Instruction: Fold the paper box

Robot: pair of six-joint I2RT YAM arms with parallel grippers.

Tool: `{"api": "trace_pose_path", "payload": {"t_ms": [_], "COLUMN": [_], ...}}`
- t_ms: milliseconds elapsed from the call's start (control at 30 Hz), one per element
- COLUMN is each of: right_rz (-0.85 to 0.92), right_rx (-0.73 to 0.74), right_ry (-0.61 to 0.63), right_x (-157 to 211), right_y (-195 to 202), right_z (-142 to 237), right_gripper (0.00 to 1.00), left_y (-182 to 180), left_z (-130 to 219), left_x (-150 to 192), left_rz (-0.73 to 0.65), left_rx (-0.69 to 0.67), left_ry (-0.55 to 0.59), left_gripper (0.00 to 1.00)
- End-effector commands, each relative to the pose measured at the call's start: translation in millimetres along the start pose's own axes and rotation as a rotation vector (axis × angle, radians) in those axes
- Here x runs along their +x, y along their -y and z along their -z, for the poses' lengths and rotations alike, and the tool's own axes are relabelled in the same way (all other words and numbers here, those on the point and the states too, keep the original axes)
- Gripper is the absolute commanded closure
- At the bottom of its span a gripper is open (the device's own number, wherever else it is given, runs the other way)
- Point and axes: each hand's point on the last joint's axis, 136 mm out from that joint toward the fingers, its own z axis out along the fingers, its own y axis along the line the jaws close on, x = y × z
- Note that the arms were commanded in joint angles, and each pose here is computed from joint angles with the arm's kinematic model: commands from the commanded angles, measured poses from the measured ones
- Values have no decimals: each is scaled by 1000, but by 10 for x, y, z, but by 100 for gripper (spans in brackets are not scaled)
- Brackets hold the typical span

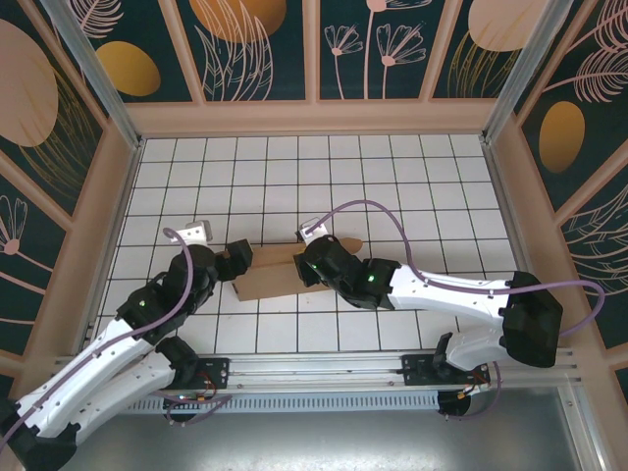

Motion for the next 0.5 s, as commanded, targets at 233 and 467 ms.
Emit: {"api": "trace_pose_path", "payload": {"t_ms": [233,467], "right_rz": [44,43], "right_rx": [34,30], "right_ry": [-195,-200], "right_x": [540,560], "right_y": [81,62], "right_z": [-104,-130], "right_gripper": [84,84], "left_y": [172,86], "left_z": [-87,-128], "left_x": [93,215], "left_rz": [37,75], "left_rx": [94,82], "left_ry": [-34,-49], "left_gripper": [6,5]}}
